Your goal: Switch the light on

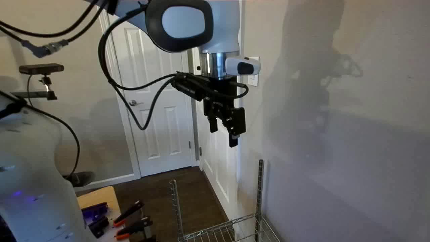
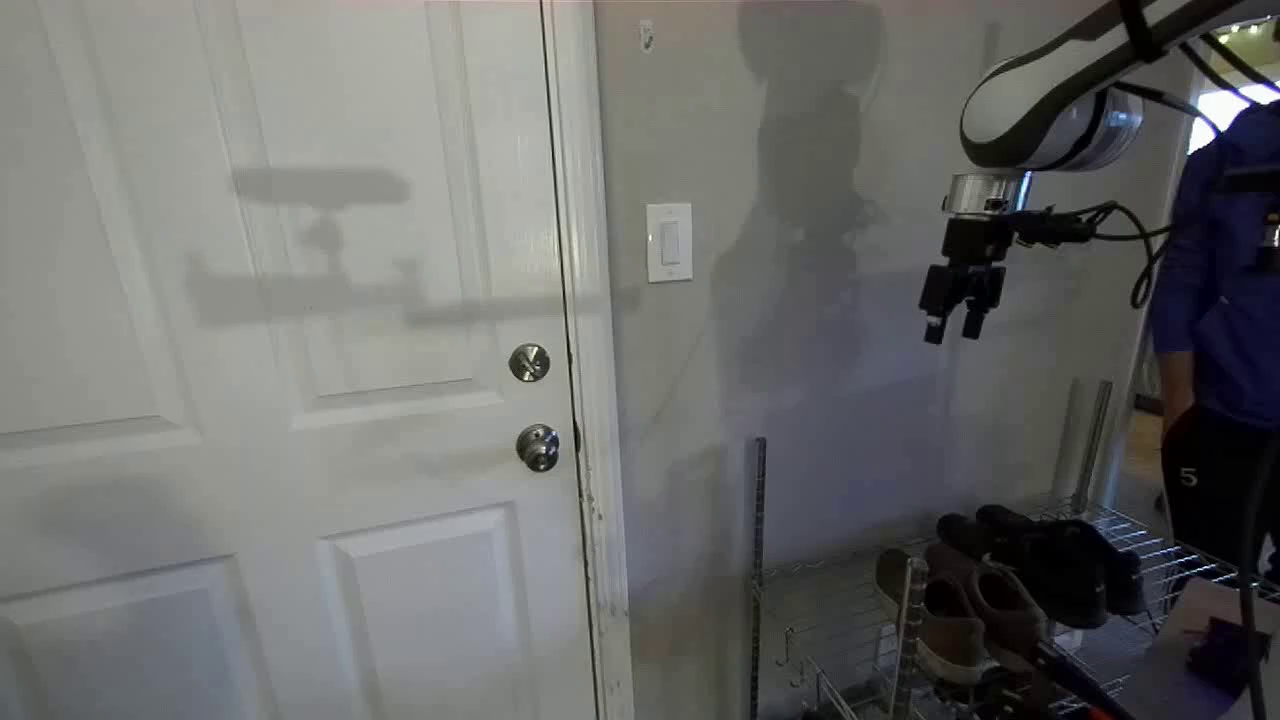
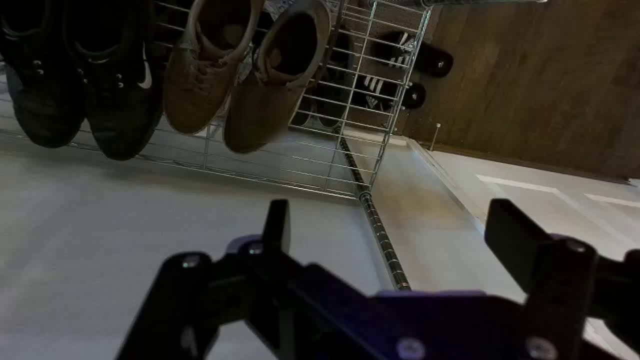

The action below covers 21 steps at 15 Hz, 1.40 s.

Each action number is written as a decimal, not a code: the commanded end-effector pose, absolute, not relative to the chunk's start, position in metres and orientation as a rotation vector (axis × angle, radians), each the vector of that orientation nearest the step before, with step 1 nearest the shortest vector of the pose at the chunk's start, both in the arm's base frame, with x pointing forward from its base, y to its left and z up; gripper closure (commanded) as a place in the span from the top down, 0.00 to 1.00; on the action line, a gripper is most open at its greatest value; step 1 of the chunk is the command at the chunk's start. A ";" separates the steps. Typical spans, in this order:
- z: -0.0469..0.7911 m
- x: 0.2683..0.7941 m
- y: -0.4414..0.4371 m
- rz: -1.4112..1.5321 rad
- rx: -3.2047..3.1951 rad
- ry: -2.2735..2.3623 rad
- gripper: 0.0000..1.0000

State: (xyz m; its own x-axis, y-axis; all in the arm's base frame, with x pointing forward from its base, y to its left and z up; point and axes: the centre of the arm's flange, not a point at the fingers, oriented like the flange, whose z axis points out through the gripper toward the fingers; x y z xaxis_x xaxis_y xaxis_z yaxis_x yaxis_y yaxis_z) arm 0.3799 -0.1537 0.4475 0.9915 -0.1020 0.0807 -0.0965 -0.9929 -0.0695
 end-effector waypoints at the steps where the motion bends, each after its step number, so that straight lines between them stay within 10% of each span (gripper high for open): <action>1: 0.447 0.380 -0.154 -0.129 -3.070 0.153 1.00; 21: 0.407 0.347 -0.110 -0.484 -3.061 0.080 1.00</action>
State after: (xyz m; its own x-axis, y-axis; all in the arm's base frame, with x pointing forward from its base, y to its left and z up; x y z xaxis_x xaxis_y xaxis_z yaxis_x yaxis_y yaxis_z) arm 0.3504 -0.1337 0.4216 0.9558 -0.0851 0.2813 -0.0818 -0.9964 -0.0233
